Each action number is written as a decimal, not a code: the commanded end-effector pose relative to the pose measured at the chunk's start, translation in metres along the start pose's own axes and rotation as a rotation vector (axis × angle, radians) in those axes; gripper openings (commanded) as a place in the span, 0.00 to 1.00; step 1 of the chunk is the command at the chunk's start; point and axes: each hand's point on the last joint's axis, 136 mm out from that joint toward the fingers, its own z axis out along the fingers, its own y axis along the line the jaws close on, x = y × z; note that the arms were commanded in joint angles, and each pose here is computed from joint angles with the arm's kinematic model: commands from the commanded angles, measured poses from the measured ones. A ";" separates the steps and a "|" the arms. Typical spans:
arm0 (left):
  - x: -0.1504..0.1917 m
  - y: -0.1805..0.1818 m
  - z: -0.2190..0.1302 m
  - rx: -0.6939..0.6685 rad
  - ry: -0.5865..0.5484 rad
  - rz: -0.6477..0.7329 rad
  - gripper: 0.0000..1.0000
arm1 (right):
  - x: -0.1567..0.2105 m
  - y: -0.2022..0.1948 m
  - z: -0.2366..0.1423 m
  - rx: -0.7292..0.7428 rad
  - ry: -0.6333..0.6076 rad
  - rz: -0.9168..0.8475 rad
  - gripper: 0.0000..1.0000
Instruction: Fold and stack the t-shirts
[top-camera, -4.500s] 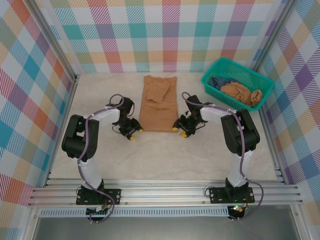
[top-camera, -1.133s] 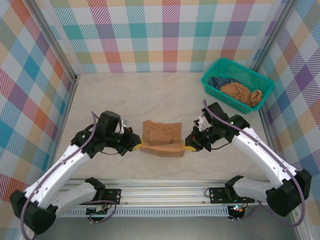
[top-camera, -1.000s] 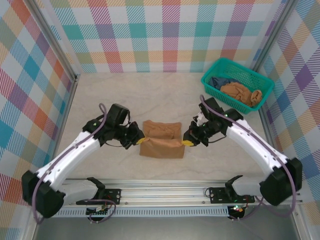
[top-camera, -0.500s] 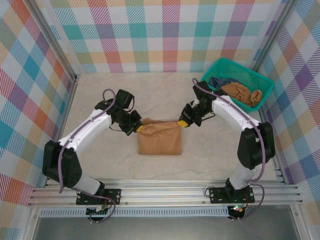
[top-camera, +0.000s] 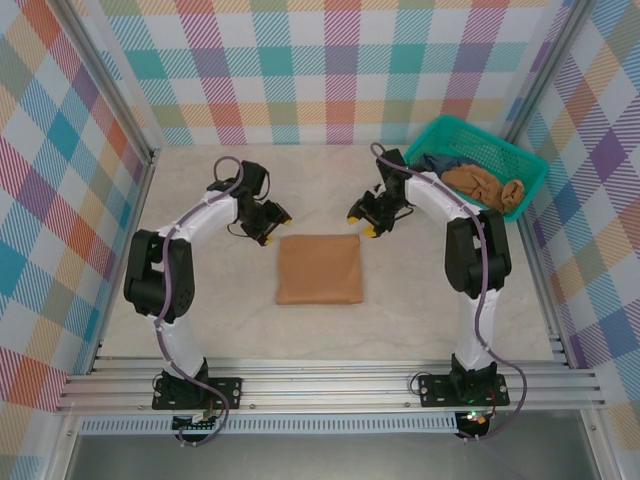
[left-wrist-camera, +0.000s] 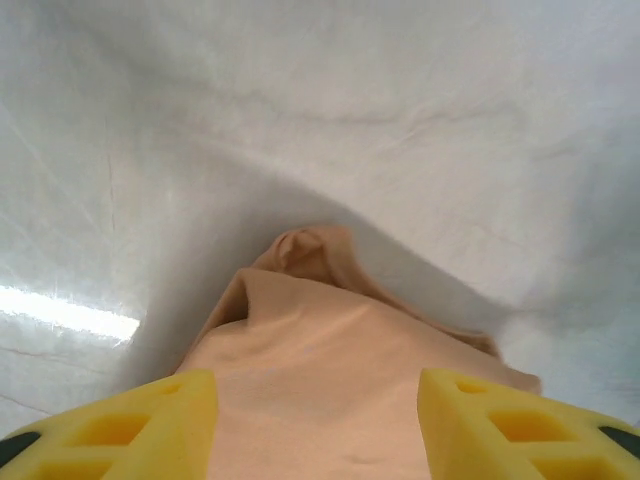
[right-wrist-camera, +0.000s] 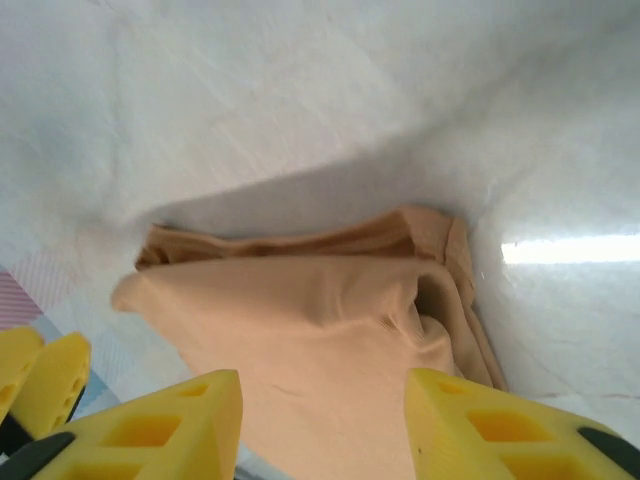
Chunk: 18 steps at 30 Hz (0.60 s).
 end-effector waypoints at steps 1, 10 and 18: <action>0.002 -0.009 -0.045 0.053 -0.082 0.068 0.55 | 0.000 0.021 -0.037 0.000 -0.131 -0.132 0.49; 0.046 0.013 -0.004 0.049 0.054 0.016 0.17 | 0.075 0.017 0.002 -0.047 -0.061 -0.145 0.24; 0.026 0.000 0.041 -0.033 0.084 0.087 0.16 | 0.056 -0.026 0.050 0.064 0.007 -0.016 0.16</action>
